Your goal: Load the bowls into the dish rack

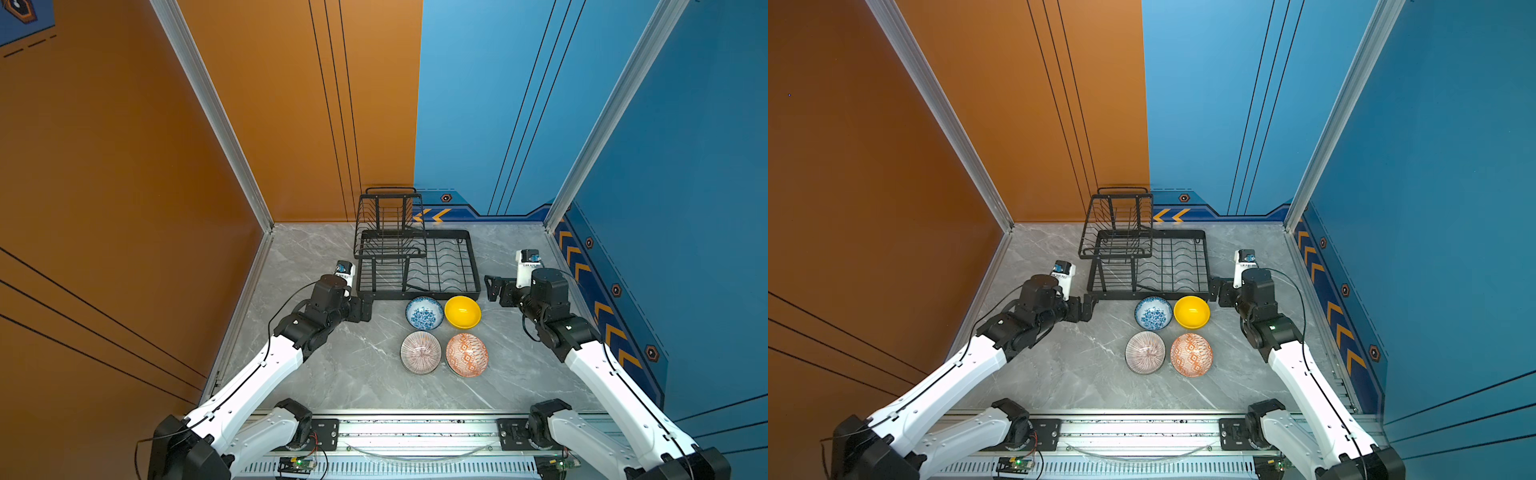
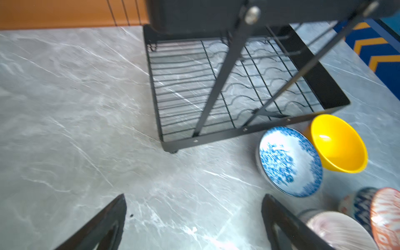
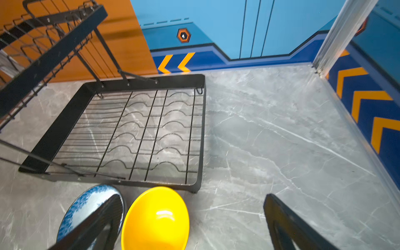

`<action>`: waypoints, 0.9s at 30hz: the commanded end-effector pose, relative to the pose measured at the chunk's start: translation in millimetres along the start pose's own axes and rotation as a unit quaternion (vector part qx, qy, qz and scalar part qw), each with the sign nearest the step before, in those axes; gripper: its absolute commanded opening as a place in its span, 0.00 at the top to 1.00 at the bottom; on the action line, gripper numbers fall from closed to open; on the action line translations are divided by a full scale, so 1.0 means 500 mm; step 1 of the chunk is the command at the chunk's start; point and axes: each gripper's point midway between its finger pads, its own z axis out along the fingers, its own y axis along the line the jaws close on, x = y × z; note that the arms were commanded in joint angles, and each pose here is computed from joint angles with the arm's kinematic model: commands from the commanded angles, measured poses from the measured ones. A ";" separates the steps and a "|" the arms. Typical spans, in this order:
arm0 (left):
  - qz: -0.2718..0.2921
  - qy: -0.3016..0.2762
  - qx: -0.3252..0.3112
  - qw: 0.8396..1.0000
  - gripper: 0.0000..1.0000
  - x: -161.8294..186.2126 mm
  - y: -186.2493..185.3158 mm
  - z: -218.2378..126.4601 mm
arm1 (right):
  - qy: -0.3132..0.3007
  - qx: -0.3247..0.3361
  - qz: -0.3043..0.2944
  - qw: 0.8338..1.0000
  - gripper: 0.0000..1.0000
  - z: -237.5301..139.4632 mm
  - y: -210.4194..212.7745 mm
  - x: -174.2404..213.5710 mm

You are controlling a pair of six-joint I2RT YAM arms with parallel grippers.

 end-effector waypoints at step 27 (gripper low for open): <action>-0.063 0.208 0.122 0.968 0.10 0.141 -0.205 0.242 | 0.098 -0.049 -0.029 0.993 0.00 0.045 0.073 0.059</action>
